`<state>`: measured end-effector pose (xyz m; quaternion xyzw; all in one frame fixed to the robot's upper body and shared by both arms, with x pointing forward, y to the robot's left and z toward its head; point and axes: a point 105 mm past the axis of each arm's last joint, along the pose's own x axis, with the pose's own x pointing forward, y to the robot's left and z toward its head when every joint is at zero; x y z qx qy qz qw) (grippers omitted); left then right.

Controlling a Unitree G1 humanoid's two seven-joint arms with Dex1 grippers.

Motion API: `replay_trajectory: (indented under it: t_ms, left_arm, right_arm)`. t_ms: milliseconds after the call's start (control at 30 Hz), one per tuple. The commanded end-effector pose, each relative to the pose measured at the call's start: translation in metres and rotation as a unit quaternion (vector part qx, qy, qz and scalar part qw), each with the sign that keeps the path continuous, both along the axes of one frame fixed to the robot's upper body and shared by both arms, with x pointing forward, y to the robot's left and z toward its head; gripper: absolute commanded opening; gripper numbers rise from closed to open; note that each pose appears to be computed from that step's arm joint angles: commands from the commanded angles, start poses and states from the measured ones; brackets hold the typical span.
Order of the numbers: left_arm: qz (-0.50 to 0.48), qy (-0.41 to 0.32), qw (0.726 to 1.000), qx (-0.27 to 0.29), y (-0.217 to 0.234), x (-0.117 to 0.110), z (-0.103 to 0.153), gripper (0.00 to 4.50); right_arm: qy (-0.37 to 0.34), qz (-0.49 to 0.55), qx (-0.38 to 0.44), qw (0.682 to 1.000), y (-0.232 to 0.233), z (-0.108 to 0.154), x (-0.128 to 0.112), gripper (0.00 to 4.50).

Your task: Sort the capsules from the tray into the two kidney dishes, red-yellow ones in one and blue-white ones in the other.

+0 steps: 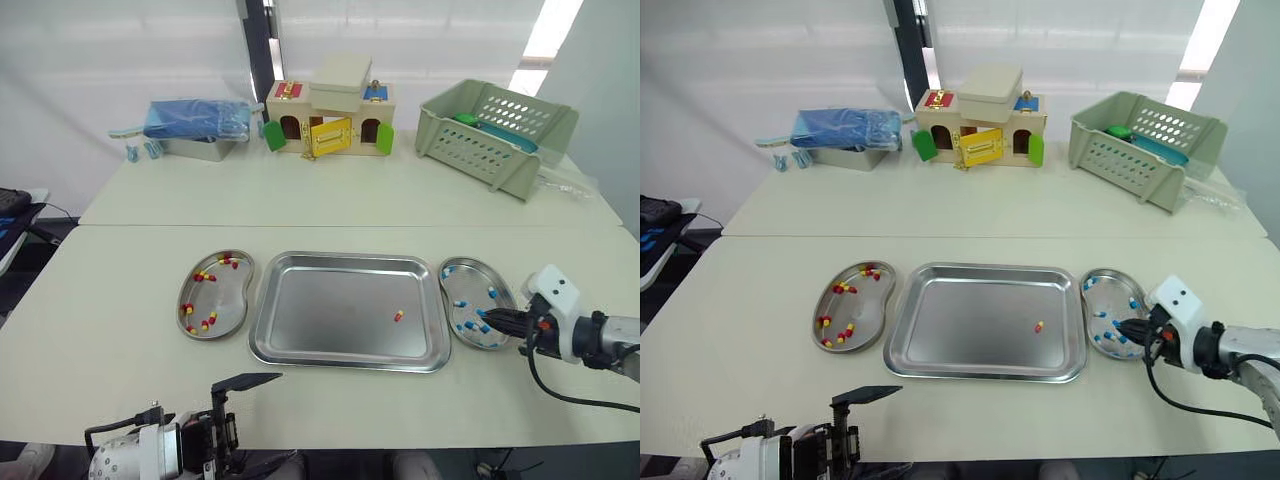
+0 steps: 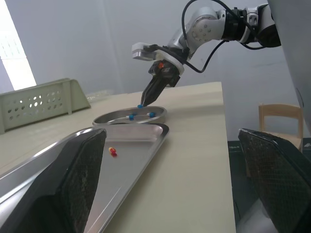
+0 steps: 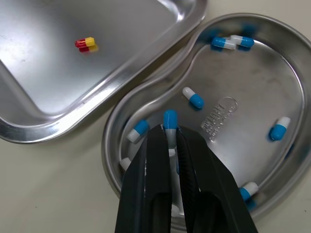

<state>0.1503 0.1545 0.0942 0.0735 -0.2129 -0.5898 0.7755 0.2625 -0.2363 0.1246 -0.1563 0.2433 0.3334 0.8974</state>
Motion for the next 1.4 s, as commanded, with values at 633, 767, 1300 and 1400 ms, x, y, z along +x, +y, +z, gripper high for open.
replay_trajectory:
  t_ms: [633,767,1300,1400]
  left_arm:
    - [0.004,0.002,1.0,-0.002,-0.001,-0.003,0.004,4.5]
    - [0.03,0.003,1.0,-0.006,0.003,0.008,0.01,4.5]
    - [0.406,0.172,0.887,0.14,0.172,0.084,0.072,4.5]
    - [0.466,0.185,0.847,0.176,0.215,0.08,0.073,4.5]
  right_arm:
    - [-0.044,-0.012,-0.006,0.999,-0.008,0.011,0.011,3.41]
    - [-0.055,-0.003,0.007,0.998,-0.01,0.018,0.009,4.45]
    - [-0.05,0.054,0.012,0.997,-0.092,0.024,-0.003,4.45]
    - [-0.046,0.054,-0.001,0.997,-0.106,0.017,-0.001,4.45]
